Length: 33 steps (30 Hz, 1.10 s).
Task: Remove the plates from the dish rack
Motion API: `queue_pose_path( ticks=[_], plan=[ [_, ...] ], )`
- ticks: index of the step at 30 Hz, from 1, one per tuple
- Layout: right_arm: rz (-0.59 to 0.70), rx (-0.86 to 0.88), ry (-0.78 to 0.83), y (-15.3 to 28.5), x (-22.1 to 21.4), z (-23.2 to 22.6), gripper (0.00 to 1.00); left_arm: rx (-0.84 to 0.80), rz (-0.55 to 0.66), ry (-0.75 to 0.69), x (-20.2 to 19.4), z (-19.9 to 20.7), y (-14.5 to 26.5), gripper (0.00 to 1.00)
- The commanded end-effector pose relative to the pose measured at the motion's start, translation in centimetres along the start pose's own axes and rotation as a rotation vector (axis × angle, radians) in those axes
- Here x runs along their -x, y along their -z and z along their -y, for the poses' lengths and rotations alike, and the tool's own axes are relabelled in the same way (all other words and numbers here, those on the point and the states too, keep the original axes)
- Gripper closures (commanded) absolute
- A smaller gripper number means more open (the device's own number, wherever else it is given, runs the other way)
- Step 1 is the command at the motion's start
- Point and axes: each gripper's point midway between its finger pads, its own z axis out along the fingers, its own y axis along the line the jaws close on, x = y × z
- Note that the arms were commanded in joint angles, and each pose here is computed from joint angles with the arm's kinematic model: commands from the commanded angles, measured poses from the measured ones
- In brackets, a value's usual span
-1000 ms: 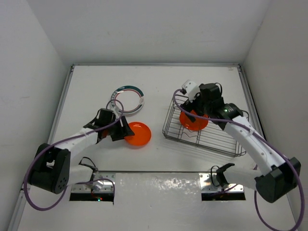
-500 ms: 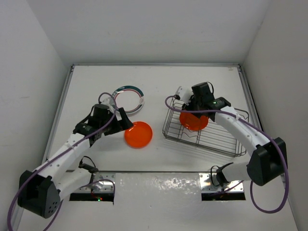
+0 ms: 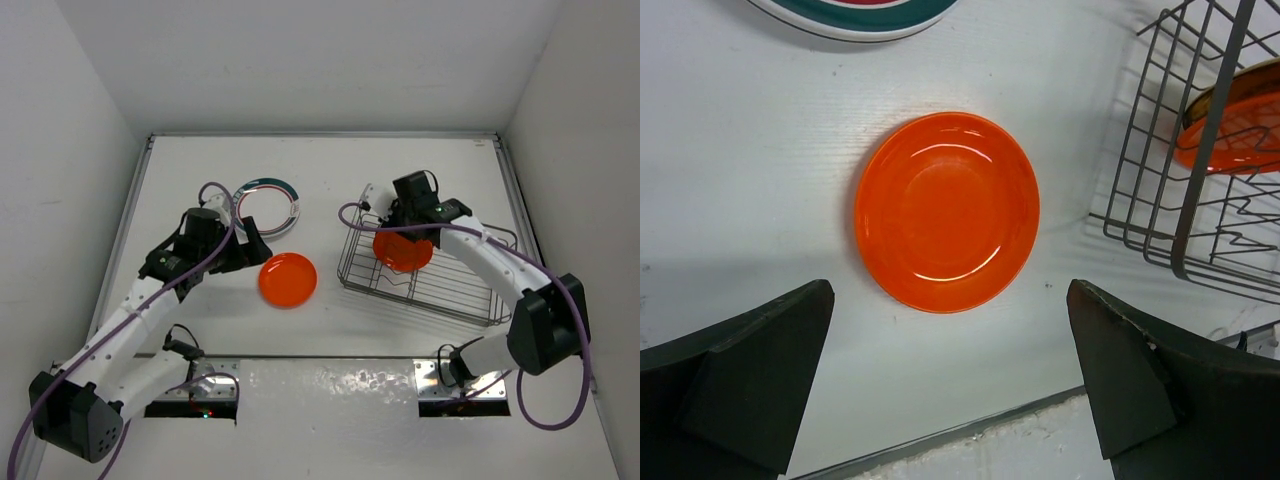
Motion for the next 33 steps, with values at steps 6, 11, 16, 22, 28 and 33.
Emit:
queue_pose_path(
  ticks=[6, 11, 16, 22, 28, 33],
  plan=[
    [0.034, 0.014, 0.013, 1.2, 1.4, 0.8, 1.0, -0.038, 0.047, -0.057, 1.9, 1.5, 1.4, 0.0],
    [0.075, -0.055, 0.001, 4.2, 2.5, 2.7, 1.0, -0.056, 0.065, -0.061, 2.8, 2.2, 1.8, 0.0],
    [0.139, -0.139, -0.034, 9.8, 4.2, 5.5, 1.0, -0.158, 0.107, -0.095, 5.1, 5.1, 2.9, 0.0],
    [0.339, -0.129, -0.244, 16.6, 8.8, 7.3, 1.0, -0.582, 0.306, -0.257, 10.4, 14.4, 8.1, 0.0],
    [0.775, 0.31, -0.492, 20.1, 18.2, 2.2, 1.0, -0.586, 0.324, -0.32, 12.2, 15.4, 6.7, 0.0],
    [0.968, 0.585, -0.667, 21.6, 21.9, -0.1, 1.0, -0.591, 0.257, -0.315, 11.2, 15.1, 4.6, 0.05]
  ],
)
